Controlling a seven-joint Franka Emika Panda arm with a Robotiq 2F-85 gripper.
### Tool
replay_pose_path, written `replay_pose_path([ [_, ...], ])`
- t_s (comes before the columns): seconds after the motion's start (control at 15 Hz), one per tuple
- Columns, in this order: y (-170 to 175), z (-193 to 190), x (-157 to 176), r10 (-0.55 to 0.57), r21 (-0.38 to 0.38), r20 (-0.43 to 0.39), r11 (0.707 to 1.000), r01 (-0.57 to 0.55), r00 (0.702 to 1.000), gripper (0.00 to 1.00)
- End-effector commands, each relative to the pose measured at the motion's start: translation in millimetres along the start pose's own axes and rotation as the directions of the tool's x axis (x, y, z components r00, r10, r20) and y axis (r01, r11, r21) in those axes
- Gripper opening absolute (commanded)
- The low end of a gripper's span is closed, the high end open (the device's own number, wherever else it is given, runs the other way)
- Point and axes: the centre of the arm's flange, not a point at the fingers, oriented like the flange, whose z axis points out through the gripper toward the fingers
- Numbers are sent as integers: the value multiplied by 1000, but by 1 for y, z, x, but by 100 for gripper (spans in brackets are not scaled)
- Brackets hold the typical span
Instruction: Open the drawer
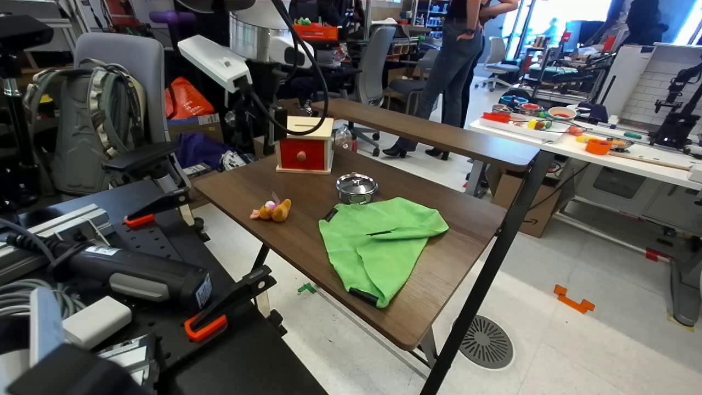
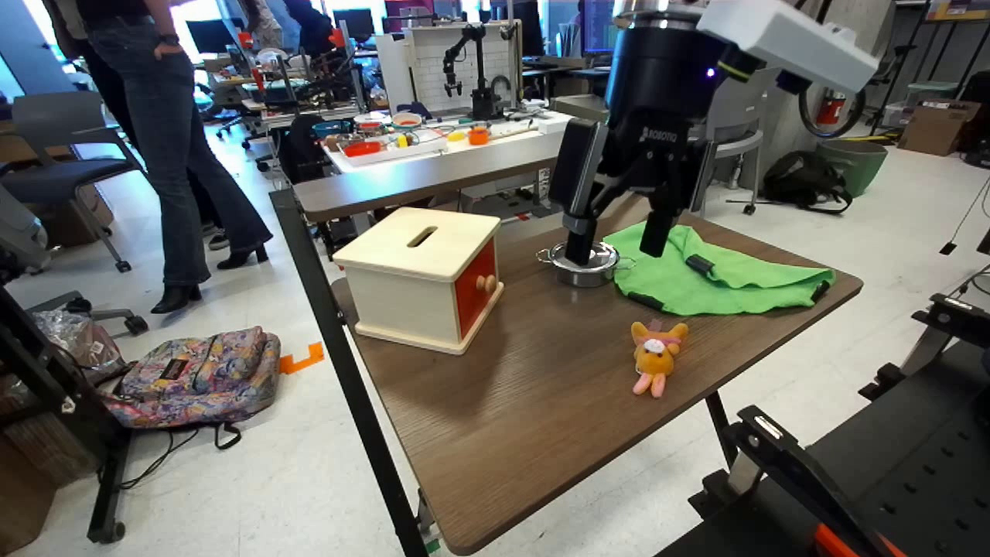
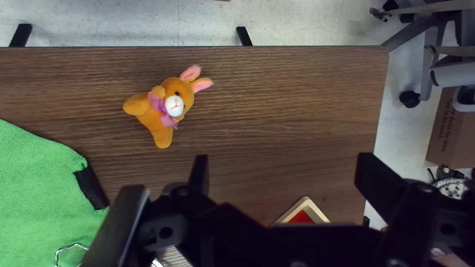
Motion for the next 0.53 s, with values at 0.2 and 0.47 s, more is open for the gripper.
replay_pose_path([
  [0.2,19,11,10,-109,-109,12,988,110,994,100],
  [0.47,16,24,13,-212,-159,1,965,209,977,100],
])
